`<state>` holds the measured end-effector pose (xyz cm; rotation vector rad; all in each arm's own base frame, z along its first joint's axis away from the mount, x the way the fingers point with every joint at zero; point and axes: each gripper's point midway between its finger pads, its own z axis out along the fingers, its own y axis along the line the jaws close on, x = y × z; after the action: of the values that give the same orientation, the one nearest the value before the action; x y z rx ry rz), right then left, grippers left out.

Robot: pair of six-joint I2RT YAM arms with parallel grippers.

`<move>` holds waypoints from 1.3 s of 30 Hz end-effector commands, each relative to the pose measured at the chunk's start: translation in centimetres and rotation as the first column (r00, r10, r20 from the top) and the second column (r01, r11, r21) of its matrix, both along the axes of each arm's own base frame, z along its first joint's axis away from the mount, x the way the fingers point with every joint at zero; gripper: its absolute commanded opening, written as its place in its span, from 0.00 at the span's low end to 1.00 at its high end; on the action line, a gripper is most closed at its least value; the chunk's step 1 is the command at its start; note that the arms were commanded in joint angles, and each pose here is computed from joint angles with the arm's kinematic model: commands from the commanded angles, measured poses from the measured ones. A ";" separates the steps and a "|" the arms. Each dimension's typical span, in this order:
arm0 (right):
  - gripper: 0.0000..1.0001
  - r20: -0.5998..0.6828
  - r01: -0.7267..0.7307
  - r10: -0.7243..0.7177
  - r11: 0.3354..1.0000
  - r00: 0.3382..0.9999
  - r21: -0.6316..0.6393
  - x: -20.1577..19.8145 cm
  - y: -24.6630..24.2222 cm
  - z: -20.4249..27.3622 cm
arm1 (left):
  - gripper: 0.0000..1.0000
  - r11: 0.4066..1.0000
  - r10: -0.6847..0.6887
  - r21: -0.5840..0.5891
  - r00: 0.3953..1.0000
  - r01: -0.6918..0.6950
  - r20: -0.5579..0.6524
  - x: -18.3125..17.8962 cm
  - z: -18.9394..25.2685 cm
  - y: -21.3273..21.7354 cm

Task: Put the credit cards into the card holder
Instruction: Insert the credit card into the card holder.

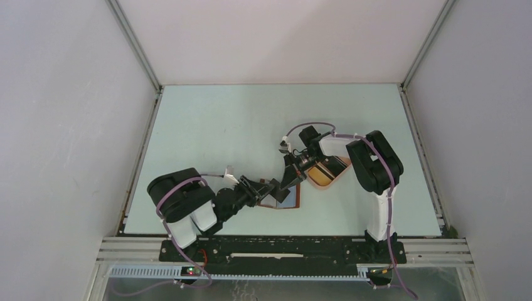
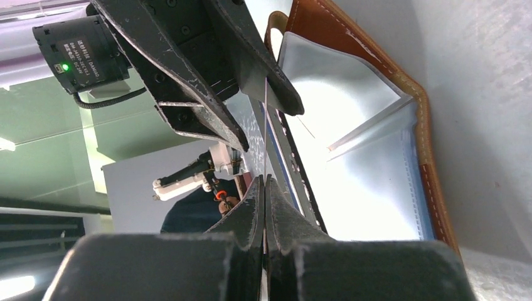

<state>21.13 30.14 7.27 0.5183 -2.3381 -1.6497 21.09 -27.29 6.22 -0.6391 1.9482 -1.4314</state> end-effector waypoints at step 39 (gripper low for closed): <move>0.18 0.314 -0.022 0.076 0.985 0.946 -0.173 2.9 -0.4 -0.7 | 0.00 0.977 -0.161 0.166 0.975 0.136 0.150 -0.1 -0.9 1.5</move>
<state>23.09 28.92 6.07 0.7511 -2.5453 -1.4936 21.31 -26.13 4.39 -0.4038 2.0208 -1.3595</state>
